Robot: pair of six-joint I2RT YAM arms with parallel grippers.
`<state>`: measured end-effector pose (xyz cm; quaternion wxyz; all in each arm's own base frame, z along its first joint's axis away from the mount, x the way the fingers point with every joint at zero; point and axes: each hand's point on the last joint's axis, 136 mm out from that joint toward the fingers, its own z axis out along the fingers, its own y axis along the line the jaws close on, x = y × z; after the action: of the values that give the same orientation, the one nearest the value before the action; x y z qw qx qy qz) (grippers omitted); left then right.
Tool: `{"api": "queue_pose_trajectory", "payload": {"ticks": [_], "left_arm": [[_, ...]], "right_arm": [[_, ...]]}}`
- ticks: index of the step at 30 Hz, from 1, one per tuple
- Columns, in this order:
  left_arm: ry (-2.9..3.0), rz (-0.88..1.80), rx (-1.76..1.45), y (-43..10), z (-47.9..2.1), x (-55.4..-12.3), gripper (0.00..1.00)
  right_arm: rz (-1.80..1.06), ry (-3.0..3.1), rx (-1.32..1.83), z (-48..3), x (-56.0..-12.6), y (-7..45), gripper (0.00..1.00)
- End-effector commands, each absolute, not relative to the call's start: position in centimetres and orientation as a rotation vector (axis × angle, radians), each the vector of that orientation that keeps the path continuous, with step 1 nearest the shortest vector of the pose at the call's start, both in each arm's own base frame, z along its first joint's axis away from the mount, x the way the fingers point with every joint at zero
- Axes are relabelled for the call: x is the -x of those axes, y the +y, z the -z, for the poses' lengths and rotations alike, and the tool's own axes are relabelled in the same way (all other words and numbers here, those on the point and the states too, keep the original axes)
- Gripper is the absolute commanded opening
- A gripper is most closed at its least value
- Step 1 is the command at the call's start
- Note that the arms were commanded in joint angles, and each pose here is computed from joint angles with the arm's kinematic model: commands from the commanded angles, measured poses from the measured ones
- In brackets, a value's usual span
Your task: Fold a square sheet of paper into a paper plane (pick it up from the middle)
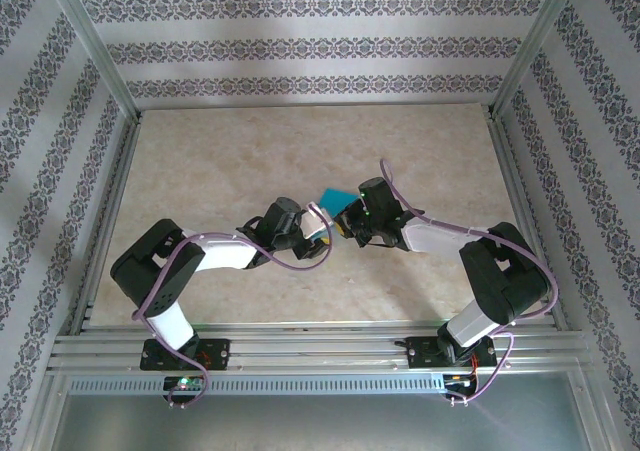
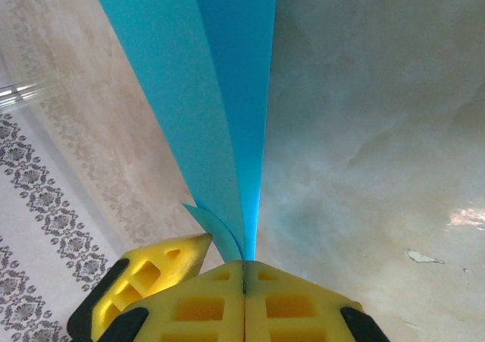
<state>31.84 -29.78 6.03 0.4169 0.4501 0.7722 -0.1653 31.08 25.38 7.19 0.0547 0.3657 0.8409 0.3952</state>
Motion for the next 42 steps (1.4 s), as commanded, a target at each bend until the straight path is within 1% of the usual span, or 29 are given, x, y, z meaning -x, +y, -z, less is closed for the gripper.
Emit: {"api": "queue_pose_trajectory", "payload": {"ticks": [1,4,7,10,17,21,25,29,37,42], "left_arm": [[1.855,0.376,-1.121,-30.4,-6.9,-32.6,0.57],[1.861,0.359,-1.116,-30.2,-6.7,-32.7,0.51],[1.871,0.356,-1.116,-30.1,-6.4,-32.7,0.47],[1.878,0.351,-1.122,-29.9,-6.0,-32.6,0.46],[1.897,0.338,-1.137,-29.8,-5.2,-32.6,0.48],[1.899,0.337,-1.13,-29.8,-5.2,-32.7,0.44],[1.906,0.344,-1.126,-29.8,-5.1,-32.6,0.37],[1.918,0.364,-1.114,-29.8,-5.0,-32.4,0.32],[1.97,0.423,-1.053,-29.8,-4.6,-31.9,0.23],[2.039,0.493,-0.948,-29.9,-4.6,-31.8,0.21]], "right_arm": [[-1.233,2.557,-1.144,-7.8,-31.4,25.5,0.07],[-1.239,2.562,-1.148,-7.7,-31.3,25.5,0.07],[-1.24,2.565,-1.149,-7.7,-31.2,25.6,0.07],[-1.241,2.568,-1.155,-7.6,-31.2,25.6,0.08],[-1.252,2.576,-1.159,-7.6,-31.1,25.8,0.08],[-1.255,2.585,-1.159,-7.5,-31.1,25.9,0.09],[-1.256,2.59,-1.16,-7.3,-31.0,25.9,0.12],[-1.251,2.59,-1.15,-7.4,-31.1,25.9,0.2],[-1.202,2.556,-1.101,-8.0,-31.5,24.8,0.46],[-1.12,2.525,-1.033,-8.8,-31.9,23.1,0.6]]}}
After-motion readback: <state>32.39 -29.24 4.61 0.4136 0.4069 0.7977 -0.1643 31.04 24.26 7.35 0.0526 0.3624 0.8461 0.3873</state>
